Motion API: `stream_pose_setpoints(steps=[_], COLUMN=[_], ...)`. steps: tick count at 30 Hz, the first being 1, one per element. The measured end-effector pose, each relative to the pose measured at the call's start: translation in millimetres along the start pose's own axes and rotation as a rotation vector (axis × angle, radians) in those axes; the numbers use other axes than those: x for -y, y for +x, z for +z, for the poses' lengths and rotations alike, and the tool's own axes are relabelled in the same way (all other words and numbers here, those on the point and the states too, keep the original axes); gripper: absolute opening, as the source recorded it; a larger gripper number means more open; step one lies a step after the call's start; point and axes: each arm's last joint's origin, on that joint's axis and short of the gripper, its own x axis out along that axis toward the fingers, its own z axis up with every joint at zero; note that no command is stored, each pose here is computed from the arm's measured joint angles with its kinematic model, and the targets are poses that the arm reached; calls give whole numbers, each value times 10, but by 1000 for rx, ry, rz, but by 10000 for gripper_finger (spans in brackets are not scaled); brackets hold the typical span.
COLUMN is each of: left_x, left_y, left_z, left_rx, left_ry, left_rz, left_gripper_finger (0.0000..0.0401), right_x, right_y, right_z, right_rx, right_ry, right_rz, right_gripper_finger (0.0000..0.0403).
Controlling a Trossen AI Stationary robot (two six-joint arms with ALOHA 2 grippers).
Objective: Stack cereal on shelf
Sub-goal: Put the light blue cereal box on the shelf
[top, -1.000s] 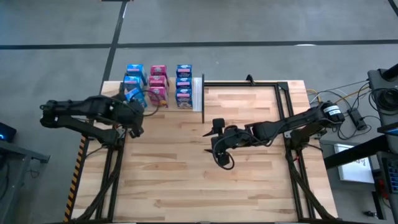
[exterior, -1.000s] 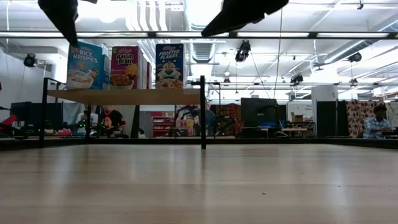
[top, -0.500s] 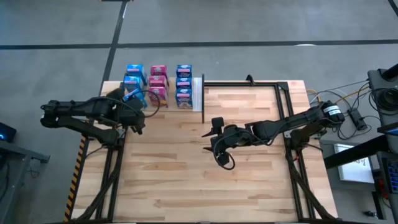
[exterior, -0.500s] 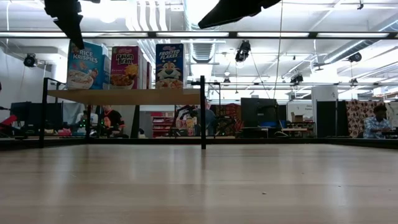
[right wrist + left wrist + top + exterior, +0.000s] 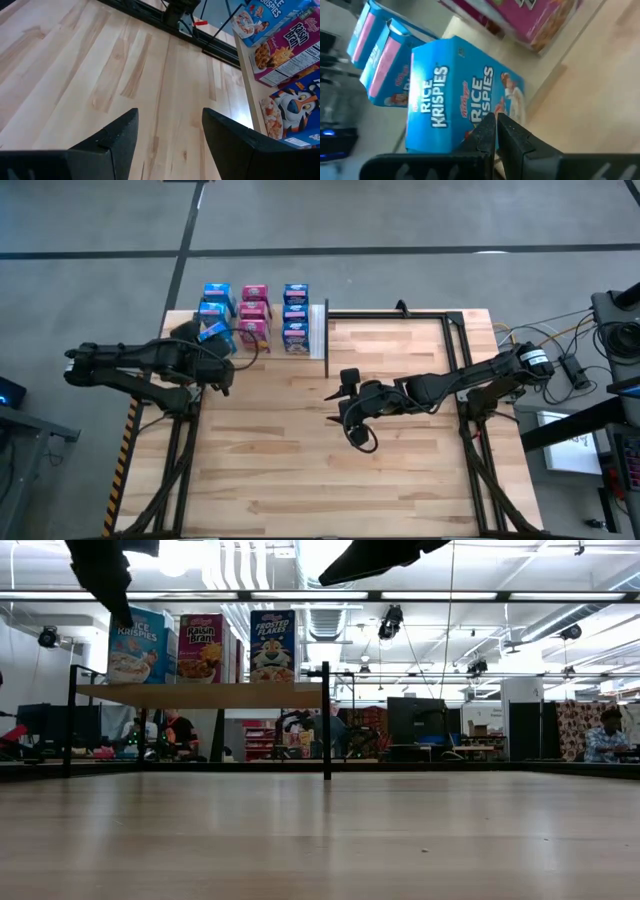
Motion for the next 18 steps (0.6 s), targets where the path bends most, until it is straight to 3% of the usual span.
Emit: stream_pose_setpoints(steps=[9,18], left_x=[89,62], left_y=[166,220], left_z=[-100,-99], left_rx=[-38,-53], left_ry=[100,65], left_rz=[75,115], left_gripper_finger=[0,0], right_x=[0,0], right_y=[0,0], right_z=[0,0], right_rx=[0,1], right_ry=[3,6], right_rz=[0,0], right_gripper_finger=[210,210])
